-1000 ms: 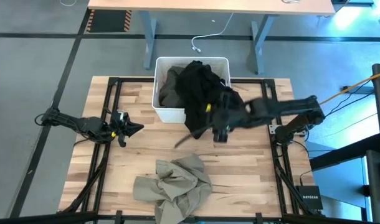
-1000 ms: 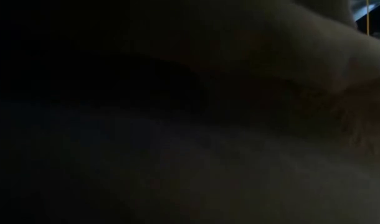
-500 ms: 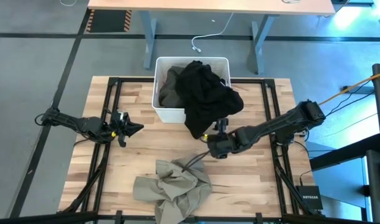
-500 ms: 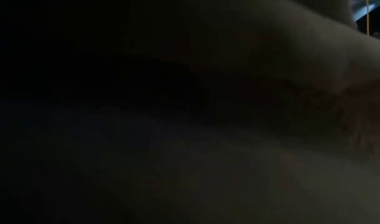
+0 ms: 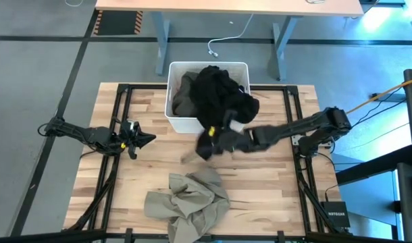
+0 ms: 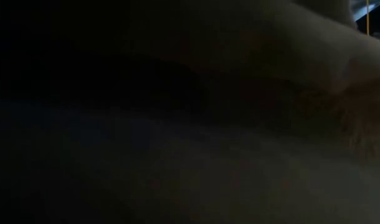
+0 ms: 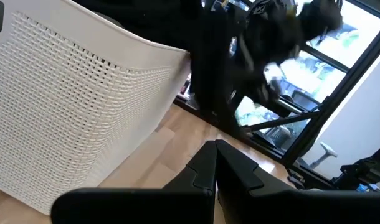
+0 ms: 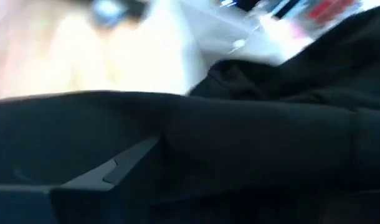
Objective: Sort clothes
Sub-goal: Put the black shirt into the white laundry bin
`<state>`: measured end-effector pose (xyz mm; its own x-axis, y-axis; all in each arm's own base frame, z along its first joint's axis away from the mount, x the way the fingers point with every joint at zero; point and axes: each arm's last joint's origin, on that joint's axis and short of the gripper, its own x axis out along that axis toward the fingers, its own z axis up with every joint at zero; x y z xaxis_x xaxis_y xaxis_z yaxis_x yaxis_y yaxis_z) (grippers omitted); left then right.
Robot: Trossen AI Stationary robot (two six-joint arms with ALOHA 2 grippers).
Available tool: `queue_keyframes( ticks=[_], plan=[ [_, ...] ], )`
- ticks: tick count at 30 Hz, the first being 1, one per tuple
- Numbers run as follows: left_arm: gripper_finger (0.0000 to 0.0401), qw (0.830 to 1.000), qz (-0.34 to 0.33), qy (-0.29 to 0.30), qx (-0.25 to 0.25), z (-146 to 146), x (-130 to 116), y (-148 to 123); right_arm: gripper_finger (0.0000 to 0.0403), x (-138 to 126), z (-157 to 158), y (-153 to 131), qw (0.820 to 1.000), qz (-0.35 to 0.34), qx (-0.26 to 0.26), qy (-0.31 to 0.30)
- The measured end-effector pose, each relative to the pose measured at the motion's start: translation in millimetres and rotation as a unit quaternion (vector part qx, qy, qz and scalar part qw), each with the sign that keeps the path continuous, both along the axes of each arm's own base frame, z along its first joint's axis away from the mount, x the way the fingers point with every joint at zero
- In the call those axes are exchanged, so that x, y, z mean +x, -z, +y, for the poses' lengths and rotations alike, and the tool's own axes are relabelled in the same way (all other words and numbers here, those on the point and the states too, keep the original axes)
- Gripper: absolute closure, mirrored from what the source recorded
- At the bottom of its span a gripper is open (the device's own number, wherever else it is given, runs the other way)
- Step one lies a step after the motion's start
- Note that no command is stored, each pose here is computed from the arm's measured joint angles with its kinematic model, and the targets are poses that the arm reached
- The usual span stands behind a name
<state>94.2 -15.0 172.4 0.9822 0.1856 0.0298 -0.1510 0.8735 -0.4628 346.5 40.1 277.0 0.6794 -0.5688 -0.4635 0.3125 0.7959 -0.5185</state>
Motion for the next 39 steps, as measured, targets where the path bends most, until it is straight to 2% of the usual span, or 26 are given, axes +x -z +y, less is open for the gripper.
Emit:
queue_keyframes(
  ticks=[5,9,12,16,18,21,25,30,33,36,39],
  plan=[
    [0.04,1.0,0.0,0.0,0.0,0,0,0,0.013,15,-42,-78,0.996,-0.074,-0.038,0.024],
    [0.04,1.0,0.0,0.0,0.0,0,0,0,0.013,12,-96,-116,0.99,-0.131,-0.013,0.04],
    [0.04,1.0,0.0,-0.001,0.0,0,0,0,0.013,5,-135,-118,0.985,-0.161,0.051,0.038],
    [0.04,1.0,0.002,-0.001,0.007,0,0,0,0.013,6,-166,-96,0.97,-0.149,0.194,-0.005],
    [0.04,1.0,0.002,-0.001,0.008,0,0,0,0.013,8,-166,-86,0.962,-0.126,0.242,-0.034],
    [0.04,1.0,0.002,-0.001,0.008,0,0,0,0.013,1,-153,-93,0.959,-0.09,0.263,-0.047],
    [0.04,1.0,-0.001,0.009,-0.008,-1,0,0,0.013,-24,-124,-134,0.966,-0.053,0.248,-0.057],
    [0.04,1.0,0.0,0.011,-0.004,-1,0,0,0.013,-55,-92,-161,0.987,0.013,0.162,0.016],
    [0.04,1.0,-0.002,0.011,-0.012,-1,0,0,0.013,-77,-81,-158,0.987,0.071,0.106,0.096],
    [0.04,1.0,-0.002,0.012,-0.014,-1,0,0,0.013,-96,-79,-142,0.972,0.128,0.081,0.182],
    [0.04,1.0,-0.001,0.012,-0.012,-1,0,0,0.013,-105,-80,-118,0.96,0.159,0.072,0.219]
  ],
)
